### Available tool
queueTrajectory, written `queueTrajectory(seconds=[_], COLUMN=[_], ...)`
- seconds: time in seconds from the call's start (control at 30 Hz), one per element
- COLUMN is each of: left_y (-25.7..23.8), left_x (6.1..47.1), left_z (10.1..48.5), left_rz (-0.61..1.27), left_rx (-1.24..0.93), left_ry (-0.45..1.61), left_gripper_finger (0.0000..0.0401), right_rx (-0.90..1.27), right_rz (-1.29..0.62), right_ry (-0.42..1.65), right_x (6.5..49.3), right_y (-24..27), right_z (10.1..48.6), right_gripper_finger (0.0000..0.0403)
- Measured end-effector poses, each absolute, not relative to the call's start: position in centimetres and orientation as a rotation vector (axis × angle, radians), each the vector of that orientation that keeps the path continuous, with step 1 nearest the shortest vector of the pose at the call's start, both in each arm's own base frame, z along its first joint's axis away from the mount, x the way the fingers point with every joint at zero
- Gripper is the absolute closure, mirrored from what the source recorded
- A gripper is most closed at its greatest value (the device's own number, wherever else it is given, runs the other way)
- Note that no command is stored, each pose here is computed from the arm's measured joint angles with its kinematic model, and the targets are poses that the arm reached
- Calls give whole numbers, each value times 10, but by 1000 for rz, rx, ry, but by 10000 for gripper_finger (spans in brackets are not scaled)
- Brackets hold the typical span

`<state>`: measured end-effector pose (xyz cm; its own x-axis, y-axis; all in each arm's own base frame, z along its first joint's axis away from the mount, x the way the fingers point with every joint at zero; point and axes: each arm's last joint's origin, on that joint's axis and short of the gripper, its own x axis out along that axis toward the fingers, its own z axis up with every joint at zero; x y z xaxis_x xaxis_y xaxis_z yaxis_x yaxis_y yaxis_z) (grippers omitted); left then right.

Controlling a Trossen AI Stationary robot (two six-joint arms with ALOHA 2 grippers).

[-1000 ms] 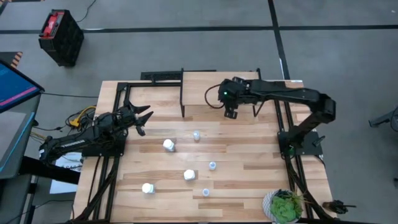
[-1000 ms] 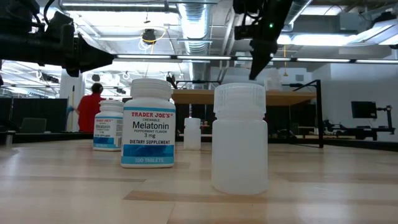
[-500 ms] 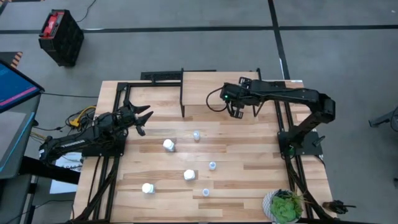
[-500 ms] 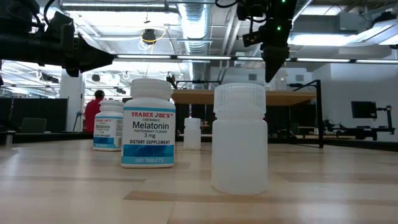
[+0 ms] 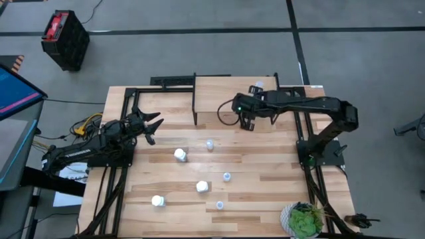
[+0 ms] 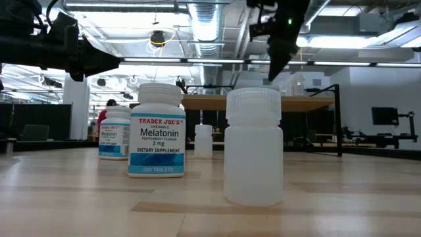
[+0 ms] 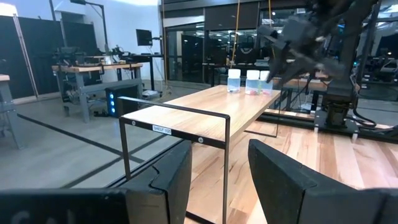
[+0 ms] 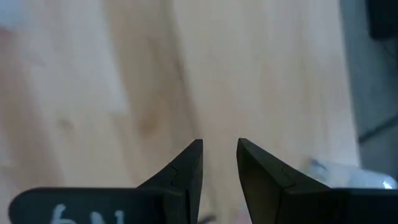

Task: Pick and place medicine bottles onto shelf by color
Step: Put the top white blue pill bottle on the shelf

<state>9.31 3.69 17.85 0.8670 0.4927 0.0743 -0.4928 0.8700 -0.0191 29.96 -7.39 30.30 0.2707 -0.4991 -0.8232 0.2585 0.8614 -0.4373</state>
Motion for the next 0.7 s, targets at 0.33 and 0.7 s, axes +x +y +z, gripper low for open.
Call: queueTrajectory(seconds=[0.33,0.7], left_y=[37,33], left_x=[93,92], left_z=[179,215], left_rz=[511,386], left_rx=[-29,-51], left_ry=[-90,26], left_gripper_finger=[252,222], right_rx=[-103,-280], right_rz=[-193,-319], right_ry=[1205,1119], right_x=[303,268], right_y=[-4,49], right_z=[304,320], right_gripper_finger=[282,282])
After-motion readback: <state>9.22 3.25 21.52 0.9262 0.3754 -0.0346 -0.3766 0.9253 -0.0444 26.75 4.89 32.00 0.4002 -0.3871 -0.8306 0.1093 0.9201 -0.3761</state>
